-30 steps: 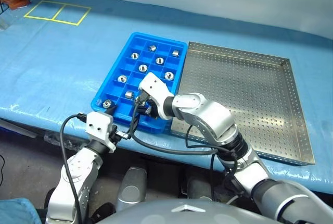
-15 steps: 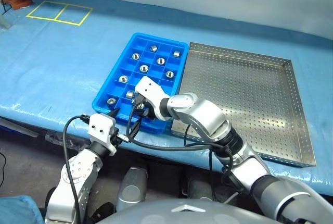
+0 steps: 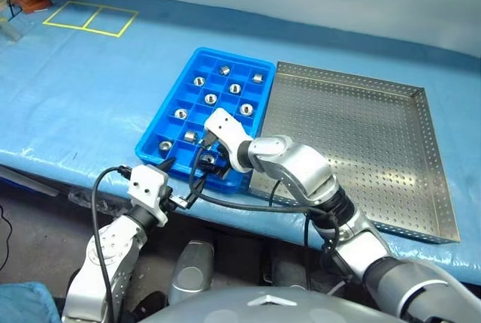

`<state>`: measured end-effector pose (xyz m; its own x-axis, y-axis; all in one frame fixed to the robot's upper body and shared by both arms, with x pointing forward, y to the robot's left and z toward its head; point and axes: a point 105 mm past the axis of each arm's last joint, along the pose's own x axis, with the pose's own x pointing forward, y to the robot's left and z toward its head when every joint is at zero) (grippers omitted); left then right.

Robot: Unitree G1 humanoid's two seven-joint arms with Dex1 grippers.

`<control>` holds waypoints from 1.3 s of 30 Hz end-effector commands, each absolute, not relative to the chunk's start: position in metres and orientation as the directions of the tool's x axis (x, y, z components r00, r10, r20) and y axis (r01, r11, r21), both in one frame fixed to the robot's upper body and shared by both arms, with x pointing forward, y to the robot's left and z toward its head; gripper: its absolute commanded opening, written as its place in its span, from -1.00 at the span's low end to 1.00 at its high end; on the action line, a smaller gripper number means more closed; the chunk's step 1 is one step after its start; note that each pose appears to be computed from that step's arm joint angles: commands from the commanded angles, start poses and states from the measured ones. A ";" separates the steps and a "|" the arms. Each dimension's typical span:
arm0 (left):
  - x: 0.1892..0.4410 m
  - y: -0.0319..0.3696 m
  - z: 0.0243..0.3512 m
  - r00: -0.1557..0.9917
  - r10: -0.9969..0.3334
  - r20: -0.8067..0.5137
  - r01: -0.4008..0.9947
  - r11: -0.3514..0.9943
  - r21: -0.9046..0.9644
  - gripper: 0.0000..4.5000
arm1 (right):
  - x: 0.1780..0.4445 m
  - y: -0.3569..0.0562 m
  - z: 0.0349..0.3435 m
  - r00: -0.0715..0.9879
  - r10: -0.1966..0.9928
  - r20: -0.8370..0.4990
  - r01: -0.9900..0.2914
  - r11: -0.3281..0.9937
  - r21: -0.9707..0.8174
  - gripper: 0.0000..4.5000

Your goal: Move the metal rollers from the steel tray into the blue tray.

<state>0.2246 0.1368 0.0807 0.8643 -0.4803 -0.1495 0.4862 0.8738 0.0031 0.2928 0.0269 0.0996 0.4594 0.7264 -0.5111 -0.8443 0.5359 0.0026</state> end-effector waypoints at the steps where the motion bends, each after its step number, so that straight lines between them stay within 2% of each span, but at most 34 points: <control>1: 0.228 0.125 0.095 0.836 -0.541 -0.089 0.543 0.840 -0.003 1.00 | 0.289 0.029 0.123 0.527 0.768 -0.365 -0.825 0.565 -0.004 0.99; 5: 0.233 0.120 0.096 0.811 -0.579 -0.087 0.581 0.814 -0.001 1.00 | 0.299 0.002 0.154 0.685 0.712 -0.155 -0.723 0.690 -0.025 0.99; 8: 0.240 0.117 0.099 0.800 -0.595 -0.074 0.597 0.802 0.004 1.00 | 0.308 -0.029 0.171 0.811 0.585 -0.014 -0.584 0.809 -0.070 0.99; 11: 0.249 0.115 0.101 0.802 -0.594 -0.065 0.596 0.803 0.012 1.00 | 0.311 -0.059 0.168 0.885 0.464 0.017 -0.462 0.884 -0.077 0.99; 15: 0.267 0.118 0.106 0.840 -0.541 -0.037 0.542 0.839 0.037 1.00 | 0.311 -0.100 0.149 0.955 0.295 -0.016 -0.296 0.954 -0.043 0.99; 20: 0.296 0.137 0.111 0.924 -0.381 -0.007 0.381 0.922 0.071 1.00 | 0.300 -0.142 0.133 0.990 0.137 -0.031 -0.137 0.990 0.013 0.99; 26: 0.316 0.161 0.115 0.979 -0.203 0.017 0.202 0.977 0.072 1.00 | 0.286 -0.166 0.113 0.996 0.038 -0.080 -0.045 0.994 -0.095 0.99; 34: 0.329 0.191 0.117 0.999 -0.001 0.034 0.000 0.999 0.036 1.00 | 0.278 -0.166 0.101 0.997 -0.004 -0.080 -0.002 0.998 -0.065 0.99; 39: 0.333 0.198 0.116 0.999 0.038 0.036 -0.039 0.999 0.029 1.00 | 0.276 -0.169 0.098 0.997 -0.025 -0.076 0.019 0.997 -0.080 0.99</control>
<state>0.3302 0.1964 0.1009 0.9992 0.0279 -0.0295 -0.0272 0.9993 0.0246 0.2764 -0.1682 0.0903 0.9931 -0.0156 -0.1163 0.0072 0.9974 -0.0720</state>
